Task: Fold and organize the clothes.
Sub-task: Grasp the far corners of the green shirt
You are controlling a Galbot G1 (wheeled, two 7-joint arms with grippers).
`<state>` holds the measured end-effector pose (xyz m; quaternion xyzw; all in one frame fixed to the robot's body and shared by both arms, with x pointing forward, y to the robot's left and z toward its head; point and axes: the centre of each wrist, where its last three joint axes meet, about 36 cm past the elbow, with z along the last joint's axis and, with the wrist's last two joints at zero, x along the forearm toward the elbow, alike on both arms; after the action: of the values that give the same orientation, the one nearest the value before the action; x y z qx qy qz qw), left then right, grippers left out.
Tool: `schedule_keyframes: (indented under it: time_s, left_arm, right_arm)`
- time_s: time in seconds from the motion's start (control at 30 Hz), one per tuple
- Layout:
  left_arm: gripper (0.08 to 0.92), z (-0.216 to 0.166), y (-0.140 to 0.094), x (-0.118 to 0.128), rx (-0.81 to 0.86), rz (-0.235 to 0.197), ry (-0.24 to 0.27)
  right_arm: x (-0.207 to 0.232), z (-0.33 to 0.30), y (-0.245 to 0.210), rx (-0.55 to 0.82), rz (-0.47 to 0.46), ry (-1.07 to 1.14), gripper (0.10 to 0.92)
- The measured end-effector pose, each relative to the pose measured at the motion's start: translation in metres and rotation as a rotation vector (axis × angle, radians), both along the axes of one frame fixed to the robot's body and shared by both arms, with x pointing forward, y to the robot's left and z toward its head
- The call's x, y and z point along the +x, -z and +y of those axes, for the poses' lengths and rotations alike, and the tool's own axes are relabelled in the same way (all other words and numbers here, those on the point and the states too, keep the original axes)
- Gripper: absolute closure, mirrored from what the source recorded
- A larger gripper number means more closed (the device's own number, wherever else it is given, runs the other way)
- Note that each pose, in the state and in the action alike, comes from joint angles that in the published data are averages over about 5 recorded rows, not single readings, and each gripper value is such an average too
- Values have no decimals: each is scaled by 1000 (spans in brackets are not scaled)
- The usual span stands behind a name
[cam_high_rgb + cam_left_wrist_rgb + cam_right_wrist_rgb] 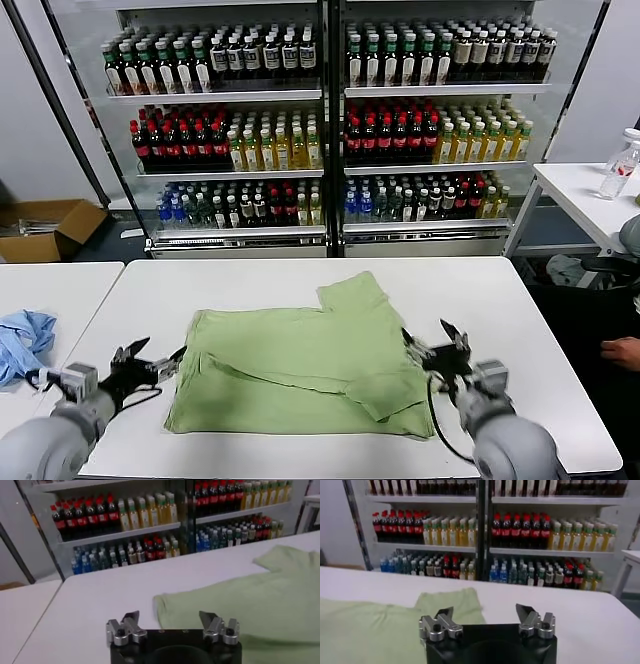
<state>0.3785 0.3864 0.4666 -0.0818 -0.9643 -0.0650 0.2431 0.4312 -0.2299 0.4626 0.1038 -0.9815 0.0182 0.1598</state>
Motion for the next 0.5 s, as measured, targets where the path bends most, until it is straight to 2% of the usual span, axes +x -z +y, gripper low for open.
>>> schedule_keyframes:
  time_s: [0.27, 0.5]
  left_arm:
    - [177, 5, 18, 57, -30, 16, -12]
    - [177, 3, 33, 96, -45, 46, -16]
  right_arm:
    - [84, 27, 10, 12, 32, -1, 199]
    - [143, 47, 24, -8, 63, 29, 199]
